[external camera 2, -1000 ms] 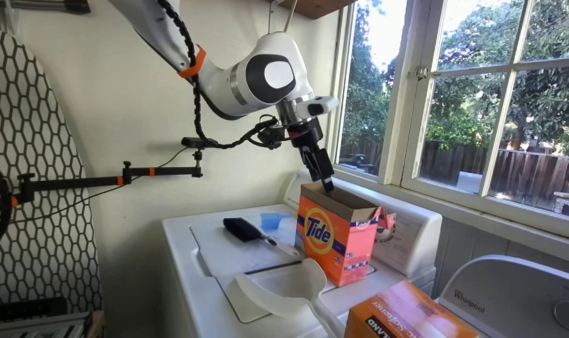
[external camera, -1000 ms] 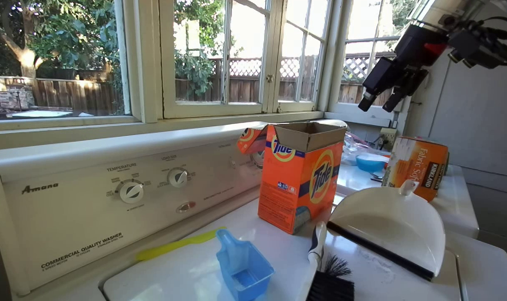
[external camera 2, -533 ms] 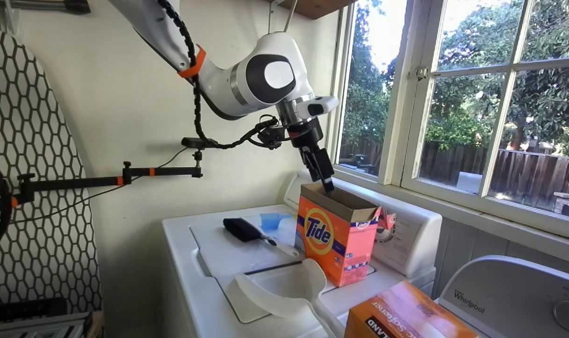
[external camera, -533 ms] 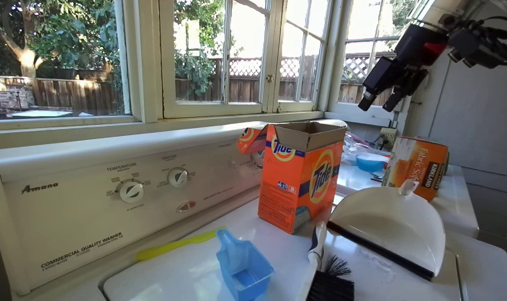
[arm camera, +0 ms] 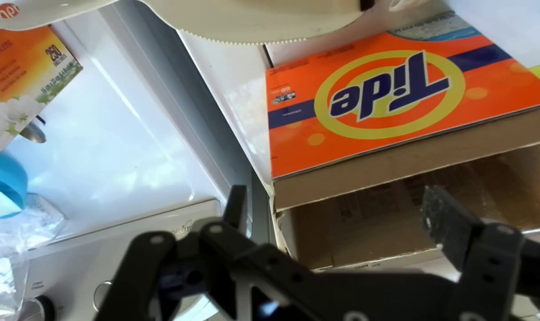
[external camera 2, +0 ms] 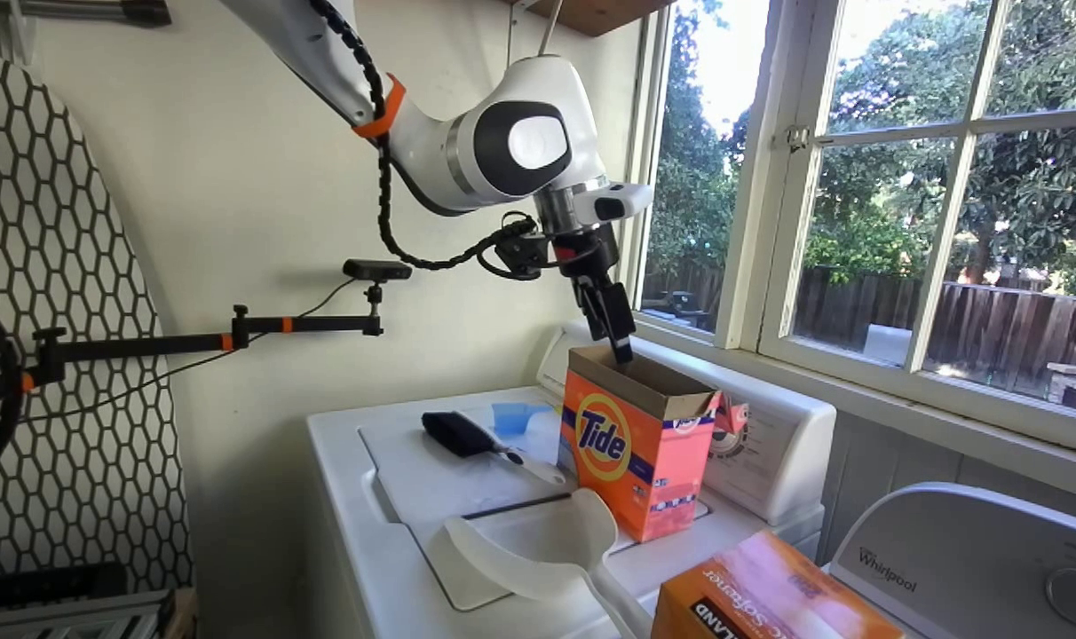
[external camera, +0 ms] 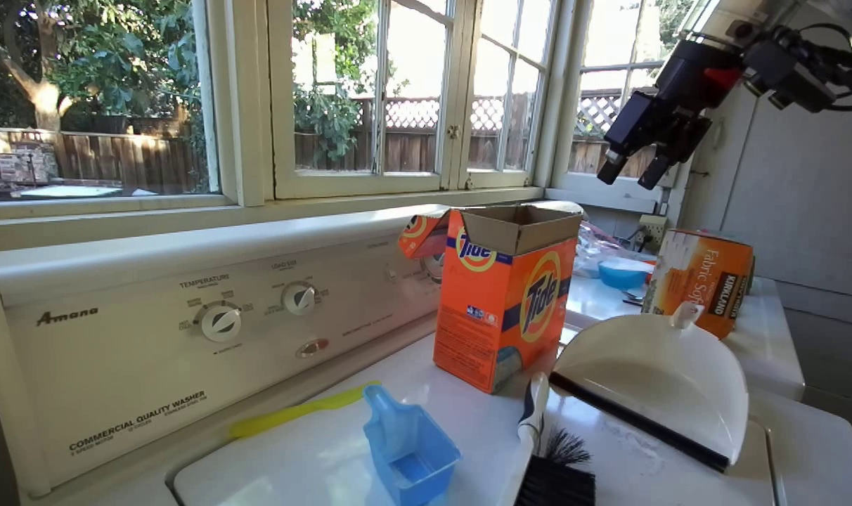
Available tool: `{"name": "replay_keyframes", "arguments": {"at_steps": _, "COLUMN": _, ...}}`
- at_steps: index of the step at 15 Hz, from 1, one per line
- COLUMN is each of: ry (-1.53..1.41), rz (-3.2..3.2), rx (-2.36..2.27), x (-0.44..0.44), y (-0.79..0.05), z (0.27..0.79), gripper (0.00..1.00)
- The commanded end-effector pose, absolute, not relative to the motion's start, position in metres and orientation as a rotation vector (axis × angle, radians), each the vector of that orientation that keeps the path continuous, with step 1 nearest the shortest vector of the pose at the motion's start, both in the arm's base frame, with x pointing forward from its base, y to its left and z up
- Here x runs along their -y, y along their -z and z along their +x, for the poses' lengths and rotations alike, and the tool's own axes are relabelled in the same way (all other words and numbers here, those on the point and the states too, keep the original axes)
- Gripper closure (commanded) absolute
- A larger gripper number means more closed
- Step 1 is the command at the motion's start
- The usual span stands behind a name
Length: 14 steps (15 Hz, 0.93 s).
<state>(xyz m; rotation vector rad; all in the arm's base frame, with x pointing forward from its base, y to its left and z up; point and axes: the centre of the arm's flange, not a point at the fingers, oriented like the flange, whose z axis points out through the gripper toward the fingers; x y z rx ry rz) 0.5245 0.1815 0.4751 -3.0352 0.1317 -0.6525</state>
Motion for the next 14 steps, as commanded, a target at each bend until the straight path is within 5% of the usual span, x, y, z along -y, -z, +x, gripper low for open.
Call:
{"name": "replay_keyframes", "arguments": {"at_steps": 1, "ry": 0.551, "rz": -3.060, "rx": -0.162, "x": -0.181, "y": -0.475, "z": 0.545, "gripper": 0.00}}
{"name": "replay_keyframes", "arguments": {"at_steps": 14, "ry": 0.548, "rz": -3.032, "rx": -0.246, "x": -0.196, "y": -0.443, "z": 0.594, "gripper": 0.00}}
